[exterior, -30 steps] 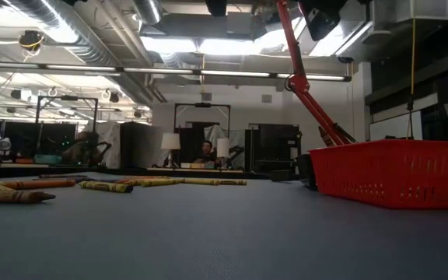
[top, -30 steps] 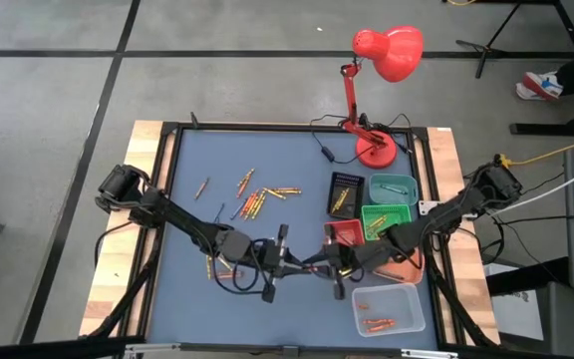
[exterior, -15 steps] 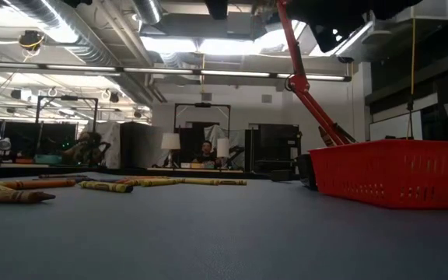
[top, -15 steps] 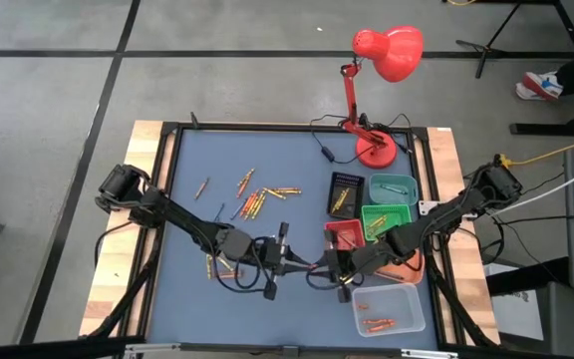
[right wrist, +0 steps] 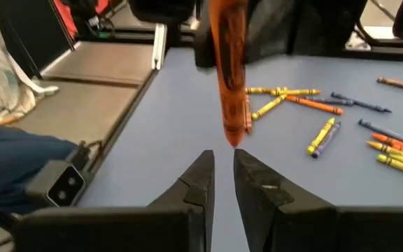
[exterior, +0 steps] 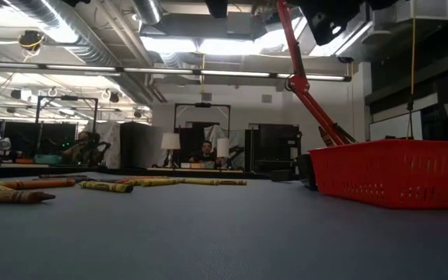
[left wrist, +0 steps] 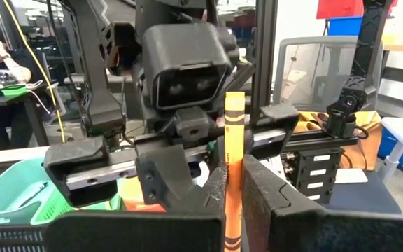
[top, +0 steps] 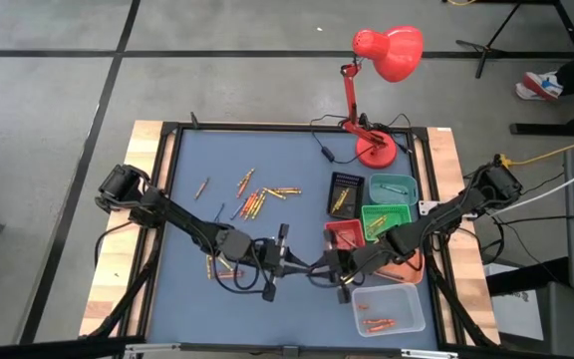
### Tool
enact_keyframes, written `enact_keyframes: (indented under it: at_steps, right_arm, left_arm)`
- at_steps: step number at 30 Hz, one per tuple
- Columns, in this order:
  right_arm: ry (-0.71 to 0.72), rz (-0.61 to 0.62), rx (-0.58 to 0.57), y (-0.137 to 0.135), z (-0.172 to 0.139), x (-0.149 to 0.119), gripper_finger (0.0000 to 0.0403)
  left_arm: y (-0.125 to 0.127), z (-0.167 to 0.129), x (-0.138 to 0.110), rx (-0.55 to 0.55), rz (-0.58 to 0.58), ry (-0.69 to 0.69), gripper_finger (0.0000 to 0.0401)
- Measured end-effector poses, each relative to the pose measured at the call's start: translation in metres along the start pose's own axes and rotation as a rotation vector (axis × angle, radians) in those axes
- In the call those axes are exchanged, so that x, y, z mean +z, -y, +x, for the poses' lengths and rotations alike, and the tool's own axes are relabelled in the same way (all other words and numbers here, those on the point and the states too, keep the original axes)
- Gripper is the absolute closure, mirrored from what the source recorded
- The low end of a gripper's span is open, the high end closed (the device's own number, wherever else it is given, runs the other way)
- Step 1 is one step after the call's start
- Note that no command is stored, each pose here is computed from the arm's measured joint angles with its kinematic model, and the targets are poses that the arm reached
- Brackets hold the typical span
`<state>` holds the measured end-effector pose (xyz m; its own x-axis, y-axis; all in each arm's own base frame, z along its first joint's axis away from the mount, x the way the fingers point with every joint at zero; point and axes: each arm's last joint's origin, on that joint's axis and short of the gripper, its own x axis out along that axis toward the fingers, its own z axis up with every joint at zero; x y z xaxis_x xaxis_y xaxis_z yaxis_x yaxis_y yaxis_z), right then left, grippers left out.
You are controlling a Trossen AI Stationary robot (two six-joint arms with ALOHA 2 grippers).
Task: Sort crayons
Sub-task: Put the orange crayon into the transparent bin
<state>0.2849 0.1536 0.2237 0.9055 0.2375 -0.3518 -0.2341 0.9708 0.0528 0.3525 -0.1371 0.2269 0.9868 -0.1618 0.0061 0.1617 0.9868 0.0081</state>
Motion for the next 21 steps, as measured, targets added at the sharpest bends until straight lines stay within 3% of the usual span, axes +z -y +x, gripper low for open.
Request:
enact_keyframes:
  at_steps: [10, 21]
  right_arm:
    - [0.058, 0.014, 0.009, -0.0007, -0.0002, 0.0058, 0.0347]
    - [0.021, 0.004, -0.008, 0.0001, 0.0000, 0.0020, 0.0347]
  left_arm:
    - [0.0001, 0.0001, 0.0007, -0.003, -0.001, 0.003, 0.0393]
    - [0.0001, 0.0001, 0.0000, -0.002, 0.001, -0.004, 0.0393]
